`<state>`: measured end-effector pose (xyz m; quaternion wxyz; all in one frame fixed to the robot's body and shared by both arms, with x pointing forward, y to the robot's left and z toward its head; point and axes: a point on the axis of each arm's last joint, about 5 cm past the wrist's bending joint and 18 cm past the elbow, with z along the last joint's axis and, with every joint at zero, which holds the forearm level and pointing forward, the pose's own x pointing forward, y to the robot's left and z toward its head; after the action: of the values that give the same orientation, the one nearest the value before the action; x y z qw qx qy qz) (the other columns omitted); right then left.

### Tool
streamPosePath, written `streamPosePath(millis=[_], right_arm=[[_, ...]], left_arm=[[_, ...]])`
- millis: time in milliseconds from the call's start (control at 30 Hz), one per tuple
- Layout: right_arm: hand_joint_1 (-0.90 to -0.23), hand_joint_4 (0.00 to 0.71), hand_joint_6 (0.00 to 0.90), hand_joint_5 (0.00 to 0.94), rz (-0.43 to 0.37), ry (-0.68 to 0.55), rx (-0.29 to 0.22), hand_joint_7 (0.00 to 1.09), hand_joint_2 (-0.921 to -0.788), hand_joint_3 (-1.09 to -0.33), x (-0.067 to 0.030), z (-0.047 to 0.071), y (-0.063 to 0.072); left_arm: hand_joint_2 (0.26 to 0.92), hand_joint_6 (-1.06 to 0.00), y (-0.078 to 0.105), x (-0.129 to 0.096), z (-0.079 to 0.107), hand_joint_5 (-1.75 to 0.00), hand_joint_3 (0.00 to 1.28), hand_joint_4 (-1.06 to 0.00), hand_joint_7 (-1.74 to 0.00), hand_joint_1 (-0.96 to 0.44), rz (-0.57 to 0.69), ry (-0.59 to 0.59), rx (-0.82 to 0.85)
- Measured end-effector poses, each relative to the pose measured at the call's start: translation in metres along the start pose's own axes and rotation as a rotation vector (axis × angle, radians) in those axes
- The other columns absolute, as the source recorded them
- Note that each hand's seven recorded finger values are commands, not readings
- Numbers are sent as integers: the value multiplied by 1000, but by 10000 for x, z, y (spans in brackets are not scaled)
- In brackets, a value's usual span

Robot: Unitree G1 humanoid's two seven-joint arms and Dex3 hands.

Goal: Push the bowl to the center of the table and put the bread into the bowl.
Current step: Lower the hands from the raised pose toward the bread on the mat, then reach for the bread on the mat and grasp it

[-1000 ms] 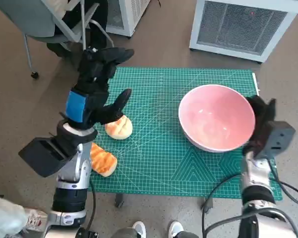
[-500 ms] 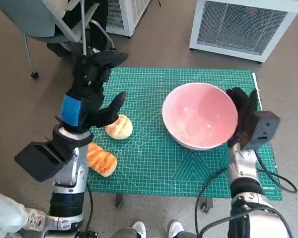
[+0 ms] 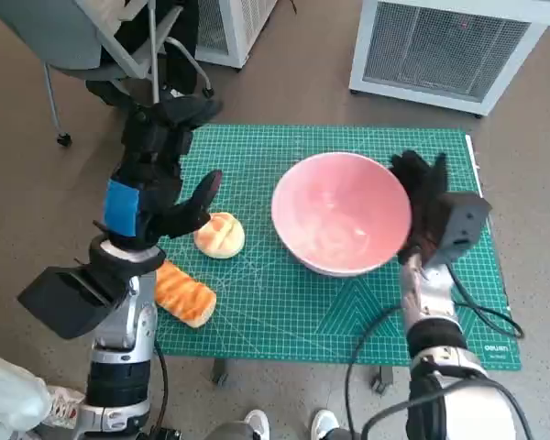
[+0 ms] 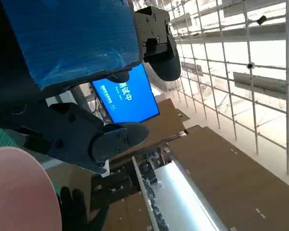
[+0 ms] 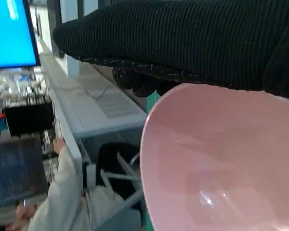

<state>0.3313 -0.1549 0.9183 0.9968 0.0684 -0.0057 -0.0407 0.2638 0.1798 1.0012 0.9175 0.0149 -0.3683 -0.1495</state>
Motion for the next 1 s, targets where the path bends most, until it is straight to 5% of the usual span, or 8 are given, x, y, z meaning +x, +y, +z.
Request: streamPosePath(millis=[367,633,800,1000], right_arm=[[-475,271,53,2,-8,-75,-13,529,-921,-851,68,159,-50],[-494,267,7,1,6,-407,-45,620,-921,-827,111,518,-139],[-527,274,7,5,97,-670,-71,645,-921,-803,78,795,-114],[-544,280,13,7,219,-886,-123,657,-921,-762,-44,966,-74]], left_arm=[[762,1,189,-99,97,-881,590,1,-1041,-268,-34,30,85],[897,-64,764,-162,423,-648,238,-138,-919,-296,-284,150,443],[917,-145,1009,-173,597,-449,159,-238,-779,-323,-398,210,586],[921,-216,1121,-179,724,-250,116,-329,-613,-352,-537,279,685]])
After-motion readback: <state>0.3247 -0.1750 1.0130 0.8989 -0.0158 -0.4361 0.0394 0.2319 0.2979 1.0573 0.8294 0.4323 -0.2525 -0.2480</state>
